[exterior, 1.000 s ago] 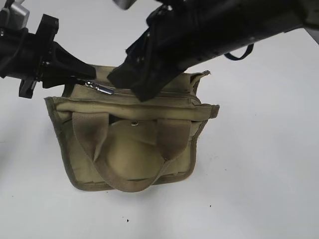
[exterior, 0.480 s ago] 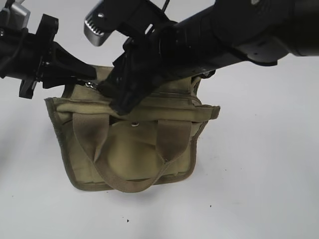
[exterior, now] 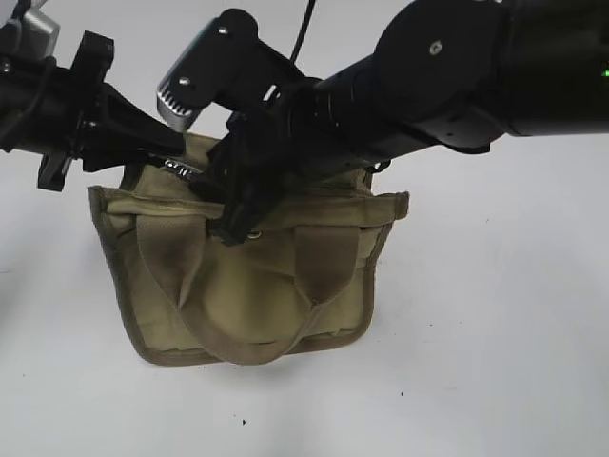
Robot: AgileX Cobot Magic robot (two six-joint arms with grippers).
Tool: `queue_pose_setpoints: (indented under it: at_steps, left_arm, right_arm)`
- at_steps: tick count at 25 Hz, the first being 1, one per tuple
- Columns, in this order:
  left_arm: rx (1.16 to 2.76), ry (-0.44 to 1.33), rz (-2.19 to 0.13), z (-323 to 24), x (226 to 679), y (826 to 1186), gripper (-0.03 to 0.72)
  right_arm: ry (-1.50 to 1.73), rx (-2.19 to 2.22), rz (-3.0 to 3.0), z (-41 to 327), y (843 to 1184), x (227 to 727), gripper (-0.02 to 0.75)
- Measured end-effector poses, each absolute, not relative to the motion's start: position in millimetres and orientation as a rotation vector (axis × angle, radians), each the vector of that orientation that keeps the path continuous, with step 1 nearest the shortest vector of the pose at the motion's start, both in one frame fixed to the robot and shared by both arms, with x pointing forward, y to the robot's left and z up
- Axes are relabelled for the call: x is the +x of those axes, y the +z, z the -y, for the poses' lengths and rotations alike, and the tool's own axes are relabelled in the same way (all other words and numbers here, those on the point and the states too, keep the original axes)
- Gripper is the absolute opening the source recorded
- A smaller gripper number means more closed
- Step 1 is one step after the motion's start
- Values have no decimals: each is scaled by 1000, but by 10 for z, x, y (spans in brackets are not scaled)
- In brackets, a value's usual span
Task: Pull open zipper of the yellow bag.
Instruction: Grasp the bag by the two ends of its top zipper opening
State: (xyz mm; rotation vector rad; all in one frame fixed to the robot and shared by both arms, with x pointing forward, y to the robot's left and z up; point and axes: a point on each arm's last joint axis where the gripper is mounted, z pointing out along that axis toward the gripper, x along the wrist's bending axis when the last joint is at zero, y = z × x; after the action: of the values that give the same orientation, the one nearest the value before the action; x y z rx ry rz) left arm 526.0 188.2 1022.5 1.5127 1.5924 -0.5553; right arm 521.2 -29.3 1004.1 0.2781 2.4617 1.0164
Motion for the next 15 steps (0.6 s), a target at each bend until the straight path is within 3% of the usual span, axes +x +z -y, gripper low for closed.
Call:
queue_pose_setpoints:
  at_steps: [8,15]
  left_arm:
    - [1514,-543,-1597,-1887,5267,10220,5]
    - [1512,-542,-1597,-1887,5268,10221,5]
  right_arm:
    - [999,256,-2473,280,9989,5225,22]
    - [1002,241,-2472,286,10021,5212,2]
